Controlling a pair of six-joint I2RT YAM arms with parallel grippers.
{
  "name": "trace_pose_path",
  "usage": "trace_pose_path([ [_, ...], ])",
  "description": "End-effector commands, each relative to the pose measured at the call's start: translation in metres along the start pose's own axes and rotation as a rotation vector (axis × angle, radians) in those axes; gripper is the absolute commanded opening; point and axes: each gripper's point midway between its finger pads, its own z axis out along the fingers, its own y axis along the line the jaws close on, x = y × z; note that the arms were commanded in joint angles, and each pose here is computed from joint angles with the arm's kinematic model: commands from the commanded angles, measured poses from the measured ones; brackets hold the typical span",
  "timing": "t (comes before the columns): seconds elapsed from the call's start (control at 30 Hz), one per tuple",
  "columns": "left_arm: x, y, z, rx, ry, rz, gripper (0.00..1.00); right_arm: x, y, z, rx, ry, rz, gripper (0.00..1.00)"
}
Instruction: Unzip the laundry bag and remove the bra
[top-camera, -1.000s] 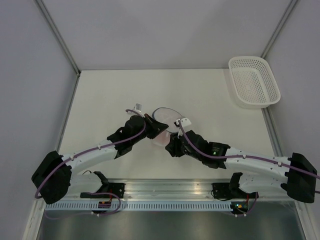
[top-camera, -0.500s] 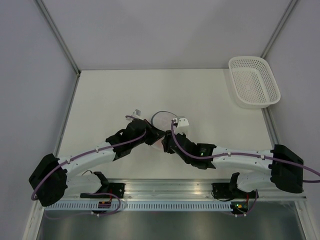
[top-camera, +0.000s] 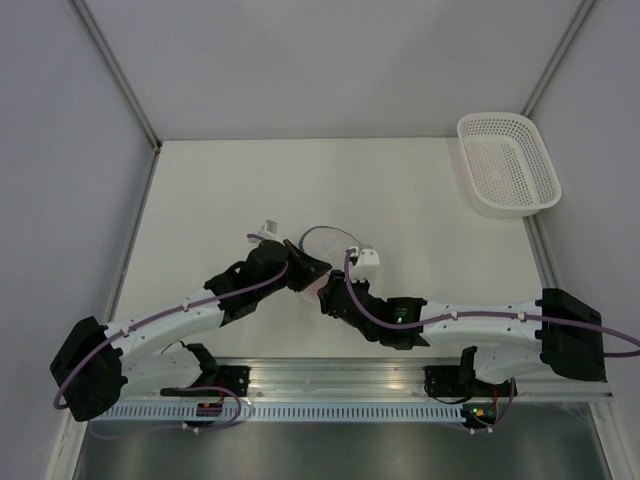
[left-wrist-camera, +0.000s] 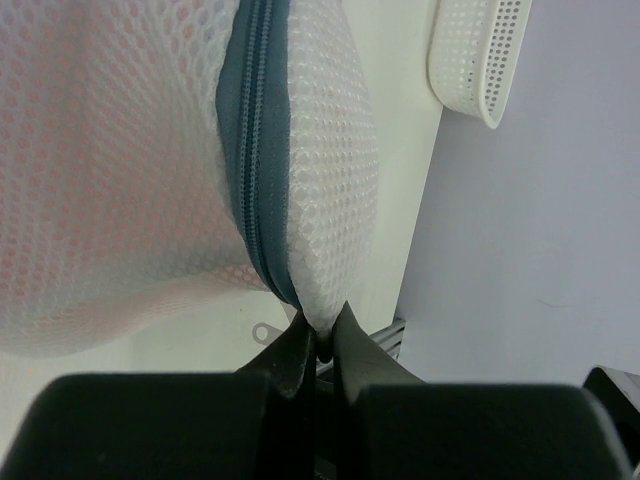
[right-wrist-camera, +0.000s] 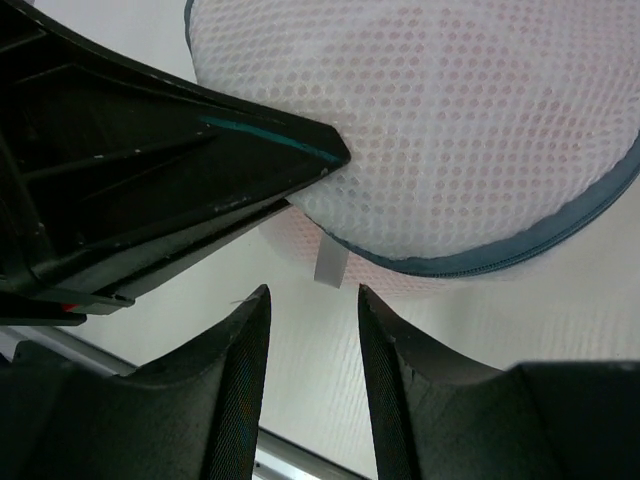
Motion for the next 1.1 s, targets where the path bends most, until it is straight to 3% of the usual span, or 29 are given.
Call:
trace_pose_path([
  [0.0,-0.006,0.003,-0.007,-0.032,-0.037,-0.112,0.02,0.001,0.005,-0.008,-0.024,-0.013,0.109,0.46],
  [0.13,0.0,0.003,-0.009,-0.03,-0.01,-0.114,0.02,0.008,0.008,-0.01,-0.042,-0.058,0.117,0.46],
  [0.43,0.008,0.027,-0.009,-0.072,0.012,-0.139,0.02,-0.042,0.006,-0.012,0.001,-0.276,0.071,0.47],
  [0.77,0.027,0.02,-0.009,-0.053,0.07,-0.133,0.02,-0.064,-0.015,0.003,0.071,-0.311,0.077,0.43],
  [0.87,0.034,0.02,-0.008,-0.057,0.092,-0.114,0.02,-0.068,-0.021,0.004,0.082,-0.324,0.078,0.36],
  [0.9,0.037,0.022,-0.008,-0.063,0.099,-0.108,0.02,-0.068,-0.021,0.004,0.077,-0.325,0.081,0.24],
  [1.0,0.04,0.03,-0.007,-0.08,0.104,-0.107,0.02,-0.074,-0.024,0.002,0.092,-0.329,0.063,0.02],
  [1.07,0.04,0.037,-0.007,-0.091,0.099,-0.109,0.02,-0.071,-0.031,-0.001,0.118,-0.314,0.038,0.01],
])
